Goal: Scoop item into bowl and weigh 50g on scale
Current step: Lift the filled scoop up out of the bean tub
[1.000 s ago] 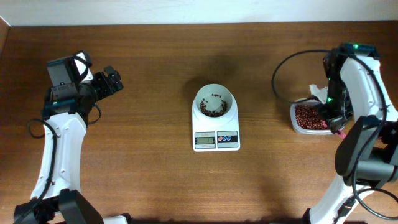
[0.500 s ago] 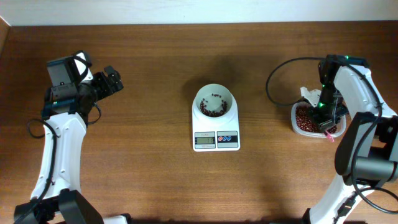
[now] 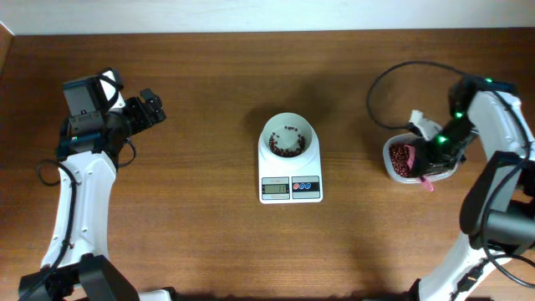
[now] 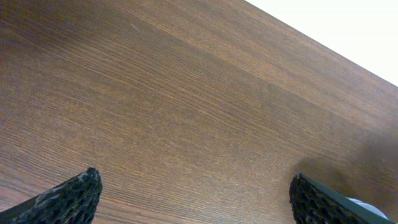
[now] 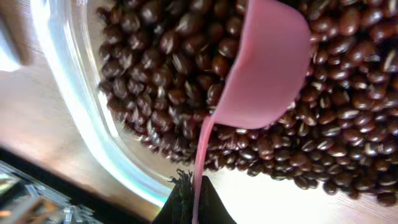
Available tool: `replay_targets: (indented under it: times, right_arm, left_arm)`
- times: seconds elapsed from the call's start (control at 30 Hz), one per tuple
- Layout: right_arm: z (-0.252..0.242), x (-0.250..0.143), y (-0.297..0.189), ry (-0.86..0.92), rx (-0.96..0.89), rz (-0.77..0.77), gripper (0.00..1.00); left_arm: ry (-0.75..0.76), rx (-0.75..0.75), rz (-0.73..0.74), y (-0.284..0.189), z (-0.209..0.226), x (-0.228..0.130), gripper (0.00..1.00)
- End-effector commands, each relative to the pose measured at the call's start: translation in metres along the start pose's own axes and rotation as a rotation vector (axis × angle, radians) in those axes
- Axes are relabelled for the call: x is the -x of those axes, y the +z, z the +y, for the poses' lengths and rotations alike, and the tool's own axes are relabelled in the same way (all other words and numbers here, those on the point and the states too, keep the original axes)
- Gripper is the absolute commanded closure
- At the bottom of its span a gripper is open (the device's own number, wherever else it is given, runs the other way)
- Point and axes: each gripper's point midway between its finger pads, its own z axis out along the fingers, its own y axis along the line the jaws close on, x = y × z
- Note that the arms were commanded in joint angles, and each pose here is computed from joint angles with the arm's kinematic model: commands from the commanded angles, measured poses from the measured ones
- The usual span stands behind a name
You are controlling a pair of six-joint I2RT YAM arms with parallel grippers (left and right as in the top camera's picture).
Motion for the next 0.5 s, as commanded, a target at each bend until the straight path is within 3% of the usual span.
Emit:
replay_targets:
  times: [0.0,0.13,0.47]
  right_arm:
    - [0.01,0.005,-0.006,0.018,0.169,-0.113,0.96]
    - [0.006,0.007,-0.015,0.047,0.247,-0.195,0.96]
    - [0.008,-0.017,-0.026,0.011,0.345,-0.195,0.96]
  left_arm:
    - [-0.01,0.007,-0.016,-0.002,0.001,0.006,0.01]
    - [-0.01,0.007,-0.016,-0.002,0.001,0.006,0.01]
    - [-0.009,0.007,-0.016,-0.002,0.001,0.006,0.01]
